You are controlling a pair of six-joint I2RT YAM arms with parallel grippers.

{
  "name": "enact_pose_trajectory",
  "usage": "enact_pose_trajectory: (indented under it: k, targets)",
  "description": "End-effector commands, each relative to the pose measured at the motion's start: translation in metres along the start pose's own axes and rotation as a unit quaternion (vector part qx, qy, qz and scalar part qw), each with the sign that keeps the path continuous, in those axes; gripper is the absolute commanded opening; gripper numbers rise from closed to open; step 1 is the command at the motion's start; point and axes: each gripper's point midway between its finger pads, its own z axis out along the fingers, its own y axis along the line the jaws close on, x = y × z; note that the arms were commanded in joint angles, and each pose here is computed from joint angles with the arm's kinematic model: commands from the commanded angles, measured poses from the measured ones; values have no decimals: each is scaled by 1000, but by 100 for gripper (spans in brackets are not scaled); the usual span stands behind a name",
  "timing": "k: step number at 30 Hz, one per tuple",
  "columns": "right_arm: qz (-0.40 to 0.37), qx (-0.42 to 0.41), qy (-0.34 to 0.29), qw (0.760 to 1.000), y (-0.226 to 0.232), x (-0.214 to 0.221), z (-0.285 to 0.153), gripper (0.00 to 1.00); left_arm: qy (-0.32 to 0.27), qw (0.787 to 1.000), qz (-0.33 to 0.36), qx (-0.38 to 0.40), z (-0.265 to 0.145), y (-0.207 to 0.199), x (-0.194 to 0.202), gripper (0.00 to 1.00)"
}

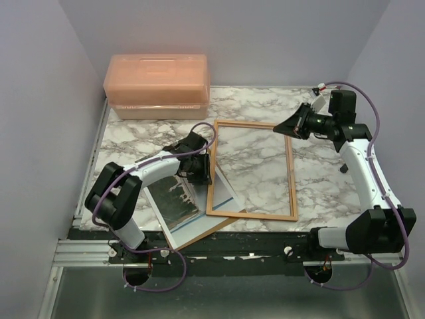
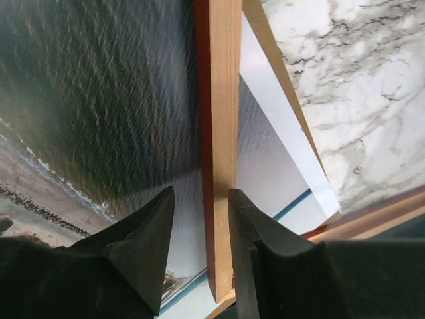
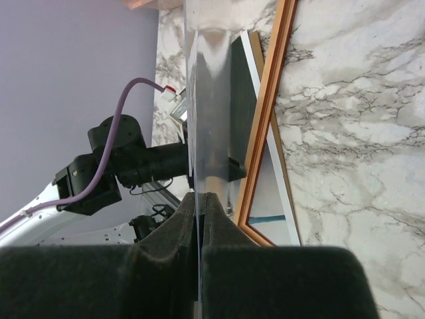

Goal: Put the photo into the frame
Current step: Move the photo frame to the center of the board.

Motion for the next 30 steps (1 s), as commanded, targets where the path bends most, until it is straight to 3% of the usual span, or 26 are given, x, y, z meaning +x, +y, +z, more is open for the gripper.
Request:
enact_pose_trajectory:
  k: [1, 5, 17, 23, 30]
  targets:
    - [3, -12, 22, 1000, -3, 11, 1, 1, -7, 1000, 13, -26, 10, 11, -3, 34]
    - [6, -10, 31, 999, -10, 18, 3, 1, -2, 999, 12, -34, 14, 19, 4, 18]
    - [26, 3, 48, 999, -31, 40, 8, 1, -2, 996, 21, -87, 6, 46, 15, 11]
    - [37, 7, 49, 998, -38, 49, 9, 1, -12, 997, 21, -70, -1, 43, 18, 12]
    - [55, 3, 36, 998, -42, 51, 12, 1, -32, 999, 13, -16, -18, 27, 15, 32]
